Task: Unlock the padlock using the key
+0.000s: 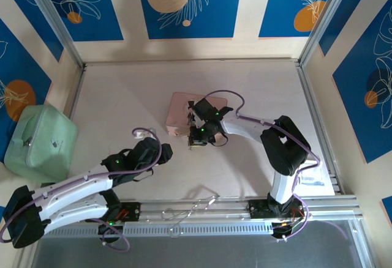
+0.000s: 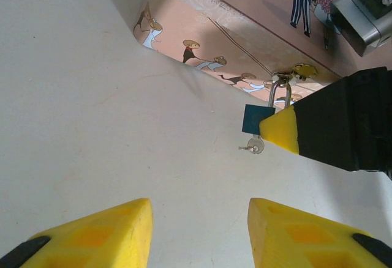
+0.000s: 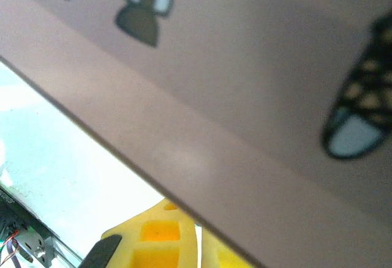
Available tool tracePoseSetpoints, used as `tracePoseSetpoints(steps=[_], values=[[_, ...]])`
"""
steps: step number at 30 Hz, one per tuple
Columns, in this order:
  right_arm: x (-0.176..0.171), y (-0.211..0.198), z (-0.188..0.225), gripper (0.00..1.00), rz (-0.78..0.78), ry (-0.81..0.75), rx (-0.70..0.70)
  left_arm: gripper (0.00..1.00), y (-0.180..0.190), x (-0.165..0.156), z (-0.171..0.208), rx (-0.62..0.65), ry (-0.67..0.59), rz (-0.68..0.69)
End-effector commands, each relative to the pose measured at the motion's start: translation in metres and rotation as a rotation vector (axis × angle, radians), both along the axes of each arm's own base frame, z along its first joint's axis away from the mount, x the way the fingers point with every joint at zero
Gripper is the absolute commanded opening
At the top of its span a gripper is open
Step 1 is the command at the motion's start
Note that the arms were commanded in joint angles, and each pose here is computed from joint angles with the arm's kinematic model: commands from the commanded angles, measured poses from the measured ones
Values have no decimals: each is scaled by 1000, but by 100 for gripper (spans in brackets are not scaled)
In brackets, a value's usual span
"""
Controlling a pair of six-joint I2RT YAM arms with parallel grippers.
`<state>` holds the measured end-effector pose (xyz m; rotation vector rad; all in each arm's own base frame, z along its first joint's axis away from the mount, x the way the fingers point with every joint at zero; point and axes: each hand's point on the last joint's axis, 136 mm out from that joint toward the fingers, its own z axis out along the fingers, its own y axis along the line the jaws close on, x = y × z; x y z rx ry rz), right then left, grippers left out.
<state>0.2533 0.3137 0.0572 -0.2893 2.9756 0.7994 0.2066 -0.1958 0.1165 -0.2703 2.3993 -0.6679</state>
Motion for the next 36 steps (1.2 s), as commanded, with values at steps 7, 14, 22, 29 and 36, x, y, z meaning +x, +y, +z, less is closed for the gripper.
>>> tracePoseSetpoints(steps=[7, 14, 22, 29, 36], values=[[-20, -25, -5, 13, -78, 21, -112, 50, -5, 11, 9, -7, 1, -2], [-24, -38, 14, 48, -176, -74, -153, 65, -10, 41, 32, 0, -8, -24], [-22, -52, 32, 56, -377, -175, -128, 76, -19, 110, 31, -36, 14, -15], [-12, -35, 13, 62, -476, -235, -147, 72, -30, 155, 16, -49, 34, -20], [-1, -27, -1, 62, -457, -243, -225, 60, -27, 159, -7, -29, 88, -24]])
